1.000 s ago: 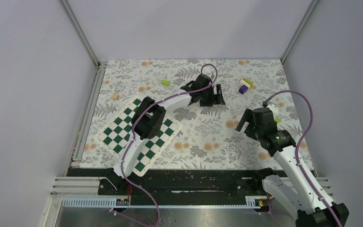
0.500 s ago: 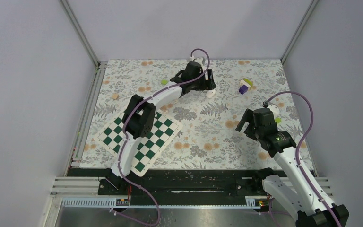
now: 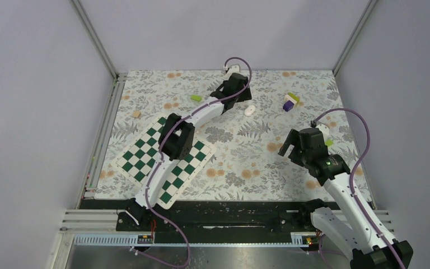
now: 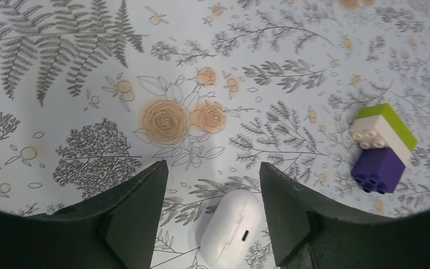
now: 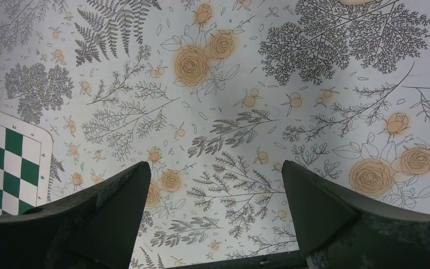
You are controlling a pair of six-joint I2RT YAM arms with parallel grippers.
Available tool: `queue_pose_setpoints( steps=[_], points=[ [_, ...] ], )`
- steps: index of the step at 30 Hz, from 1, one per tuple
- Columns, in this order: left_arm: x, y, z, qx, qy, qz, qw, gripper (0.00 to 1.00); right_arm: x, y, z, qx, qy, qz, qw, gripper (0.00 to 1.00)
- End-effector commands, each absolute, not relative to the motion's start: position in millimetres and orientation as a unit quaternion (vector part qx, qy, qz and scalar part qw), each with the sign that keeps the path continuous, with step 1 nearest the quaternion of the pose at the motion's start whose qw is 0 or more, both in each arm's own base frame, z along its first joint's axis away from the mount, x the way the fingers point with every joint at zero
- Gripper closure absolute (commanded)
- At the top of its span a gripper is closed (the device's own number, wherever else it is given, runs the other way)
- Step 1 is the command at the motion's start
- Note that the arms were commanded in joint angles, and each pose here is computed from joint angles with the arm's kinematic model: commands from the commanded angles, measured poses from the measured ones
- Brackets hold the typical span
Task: Insert the wireless bluetooth earbuds into the charging case
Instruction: Pick up the charging case from the center of the board.
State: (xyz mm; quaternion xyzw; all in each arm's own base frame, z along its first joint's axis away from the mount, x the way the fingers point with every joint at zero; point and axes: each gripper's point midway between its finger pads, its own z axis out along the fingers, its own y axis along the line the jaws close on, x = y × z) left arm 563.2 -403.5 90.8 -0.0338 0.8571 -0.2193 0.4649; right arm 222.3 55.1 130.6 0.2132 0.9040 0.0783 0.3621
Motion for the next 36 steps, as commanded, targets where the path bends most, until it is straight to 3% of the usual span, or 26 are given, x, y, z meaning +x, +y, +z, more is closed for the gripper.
queue_pose_setpoints(
  steps=[1, 8, 19, 36],
  points=[
    [569.9, -394.7, 112.2, -0.078, 0.855, -0.211, 0.467, 0.37, 224.0, 60.1, 130.8, 0.216, 0.905, 0.09, 0.355, 0.05],
    [560.1, -384.7, 87.4, -0.132, 0.871, -0.212, 0.424, 0.42, 230.1, 66.2, 133.5, 0.212, 0.906, 0.101, 0.353, 0.05],
    [566.0, -366.5, 56.5, -0.228, 0.871, -0.221, 0.374, 0.38, 226.6, 66.7, 131.9, 0.228, 0.901, 0.11, 0.353, 0.05],
    [560.9, -375.0, 30.5, -0.298, 0.865, -0.26, 0.309, 0.52, 226.6, 69.6, 136.9, 0.234, 0.894, 0.126, 0.362, 0.05]
  ],
)
